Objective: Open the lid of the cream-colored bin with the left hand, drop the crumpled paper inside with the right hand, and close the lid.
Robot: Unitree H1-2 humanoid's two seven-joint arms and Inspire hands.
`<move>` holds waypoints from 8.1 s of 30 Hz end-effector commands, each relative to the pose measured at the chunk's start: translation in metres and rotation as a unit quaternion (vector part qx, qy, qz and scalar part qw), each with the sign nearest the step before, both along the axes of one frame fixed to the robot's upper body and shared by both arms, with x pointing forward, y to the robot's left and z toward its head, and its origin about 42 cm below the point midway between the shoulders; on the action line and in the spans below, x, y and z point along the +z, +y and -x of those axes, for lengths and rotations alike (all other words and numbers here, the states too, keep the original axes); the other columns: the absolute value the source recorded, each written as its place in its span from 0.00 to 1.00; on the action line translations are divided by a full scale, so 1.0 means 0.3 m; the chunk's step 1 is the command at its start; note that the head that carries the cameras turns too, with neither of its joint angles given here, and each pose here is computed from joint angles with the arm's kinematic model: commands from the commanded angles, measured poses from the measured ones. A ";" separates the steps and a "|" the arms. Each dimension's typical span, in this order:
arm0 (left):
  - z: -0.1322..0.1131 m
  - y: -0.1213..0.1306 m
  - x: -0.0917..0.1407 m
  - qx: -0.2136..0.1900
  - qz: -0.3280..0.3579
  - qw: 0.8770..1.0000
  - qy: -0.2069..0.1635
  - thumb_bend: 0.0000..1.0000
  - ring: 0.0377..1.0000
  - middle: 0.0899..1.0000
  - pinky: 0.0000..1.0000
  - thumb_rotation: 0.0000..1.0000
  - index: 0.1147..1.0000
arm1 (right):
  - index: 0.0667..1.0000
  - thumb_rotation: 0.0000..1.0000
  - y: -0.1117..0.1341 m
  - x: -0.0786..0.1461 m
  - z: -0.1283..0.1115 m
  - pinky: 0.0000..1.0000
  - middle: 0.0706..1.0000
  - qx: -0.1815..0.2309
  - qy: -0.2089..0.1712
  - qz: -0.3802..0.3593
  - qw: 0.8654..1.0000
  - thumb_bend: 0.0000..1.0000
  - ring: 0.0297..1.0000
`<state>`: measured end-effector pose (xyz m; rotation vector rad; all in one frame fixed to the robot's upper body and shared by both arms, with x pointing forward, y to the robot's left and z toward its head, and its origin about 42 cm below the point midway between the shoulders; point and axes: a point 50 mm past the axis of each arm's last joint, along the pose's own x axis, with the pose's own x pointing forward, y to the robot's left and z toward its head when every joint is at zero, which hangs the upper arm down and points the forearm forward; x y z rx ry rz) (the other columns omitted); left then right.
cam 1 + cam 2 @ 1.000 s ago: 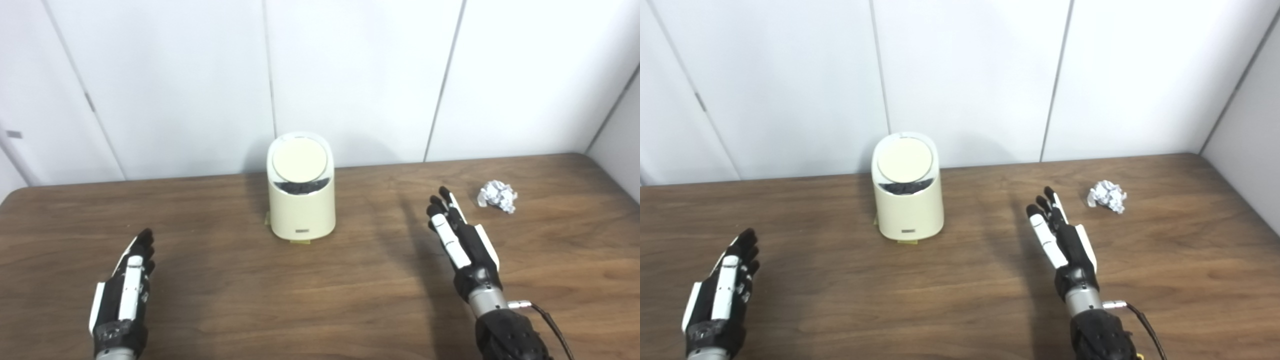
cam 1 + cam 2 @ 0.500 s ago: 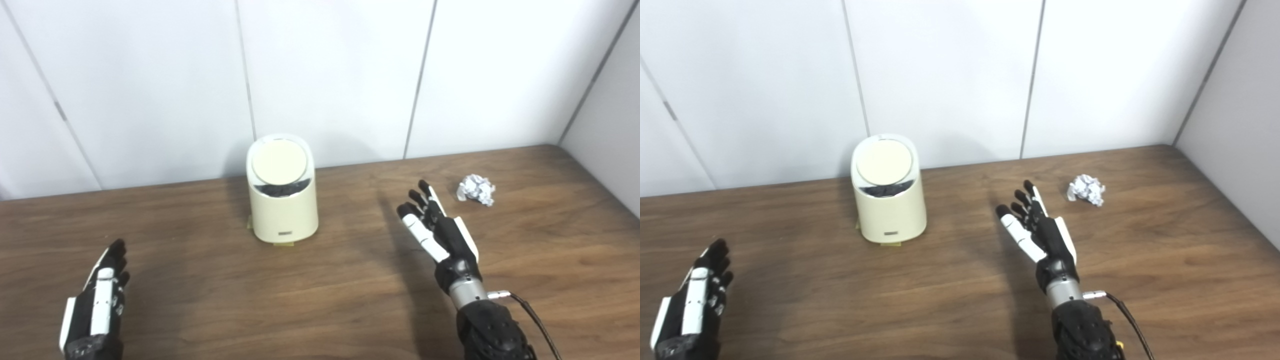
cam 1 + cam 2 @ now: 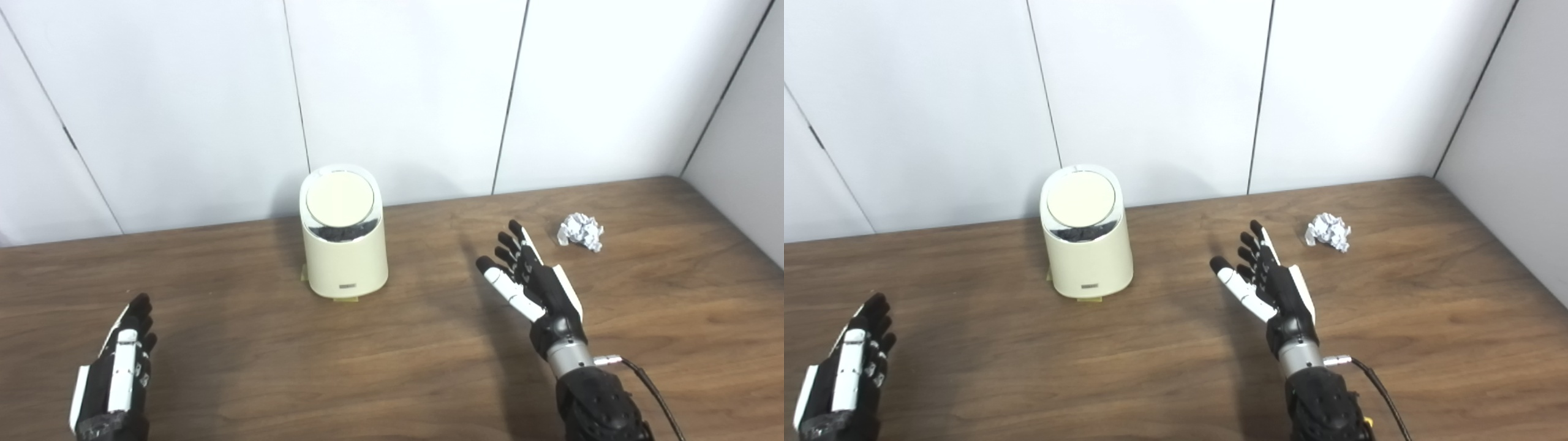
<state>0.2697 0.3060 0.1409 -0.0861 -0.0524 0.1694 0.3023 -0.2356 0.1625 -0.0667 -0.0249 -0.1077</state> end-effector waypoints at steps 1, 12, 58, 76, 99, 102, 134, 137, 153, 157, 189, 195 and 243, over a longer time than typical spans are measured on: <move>-0.026 -0.006 0.074 -0.007 -0.008 0.999 -0.045 0.34 0.99 0.95 1.00 0.75 0.94 | 0.99 0.48 0.012 0.063 -0.028 0.89 0.95 0.006 -0.049 -0.001 0.999 0.56 0.93; -0.020 -0.033 0.081 -0.011 -0.011 0.999 -0.037 0.39 0.98 0.95 1.00 0.79 0.94 | 0.98 0.51 -0.008 0.058 -0.020 0.86 0.94 0.005 -0.034 0.006 0.999 0.54 0.91; -0.469 -0.317 0.665 -0.113 -0.327 0.922 -0.175 0.97 0.91 0.90 0.90 0.19 0.89 | 0.97 0.43 0.032 0.009 -0.042 0.83 0.93 0.022 -0.013 0.001 1.000 0.55 0.90; -0.631 -0.539 0.840 -0.153 -0.567 0.794 -0.160 0.97 0.90 0.91 0.78 0.25 0.91 | 0.95 0.41 0.057 0.002 -0.044 0.81 0.91 0.019 -0.014 0.017 1.000 0.53 0.87; -0.711 -0.590 0.795 -0.144 -0.698 0.685 -0.153 0.98 0.92 0.92 0.83 0.16 0.90 | 0.97 0.40 0.066 0.018 -0.041 0.80 0.93 0.025 -0.020 0.005 0.999 0.54 0.88; -0.712 -0.597 0.779 -0.144 -0.706 0.676 -0.156 0.98 0.93 0.93 0.84 0.15 0.90 | 0.97 0.40 0.067 0.017 -0.043 0.80 0.92 0.025 -0.020 0.004 0.999 0.54 0.88; -0.724 -0.651 0.711 -0.143 -0.738 0.630 -0.194 0.94 0.93 0.92 0.85 0.13 0.90 | 0.96 0.44 0.082 0.026 -0.040 0.76 0.91 0.024 -0.020 0.034 0.999 0.56 0.87; -0.721 -0.661 0.690 -0.141 -0.754 0.610 -0.200 0.97 0.94 0.91 0.88 0.11 0.90 | 0.96 0.45 0.089 0.033 -0.040 0.74 0.90 0.023 -0.021 0.046 0.998 0.56 0.86; -0.713 -0.679 0.622 -0.148 -0.793 0.557 -0.197 1.00 0.94 0.91 0.91 0.07 0.90 | 0.97 0.37 0.088 0.045 -0.041 0.75 0.91 0.026 -0.033 0.004 0.999 0.56 0.85; -0.698 -0.649 0.686 -0.148 -0.767 0.594 -0.193 0.97 0.94 0.92 0.91 0.07 0.91 | 0.97 0.36 0.089 0.046 -0.038 0.75 0.91 0.025 -0.033 0.001 0.999 0.56 0.85; -0.380 -0.123 0.519 -0.096 -0.265 0.952 -0.119 0.48 0.91 0.90 0.89 0.84 0.90 | 0.97 0.33 0.071 0.065 -0.030 0.81 0.93 0.027 -0.024 -0.058 0.998 0.56 0.88; -0.303 -0.103 0.409 -0.089 -0.185 0.974 -0.093 0.50 0.92 0.91 0.92 0.87 0.91 | 0.96 0.35 0.053 0.070 -0.025 0.81 0.93 0.020 -0.022 -0.049 0.998 0.55 0.89; -0.171 -0.106 0.132 -0.110 -0.061 0.992 -0.027 0.43 1.00 1.00 1.00 0.89 1.00 | 0.86 0.08 -0.451 0.579 -0.154 0.77 0.89 -0.104 0.020 0.510 0.854 0.81 0.87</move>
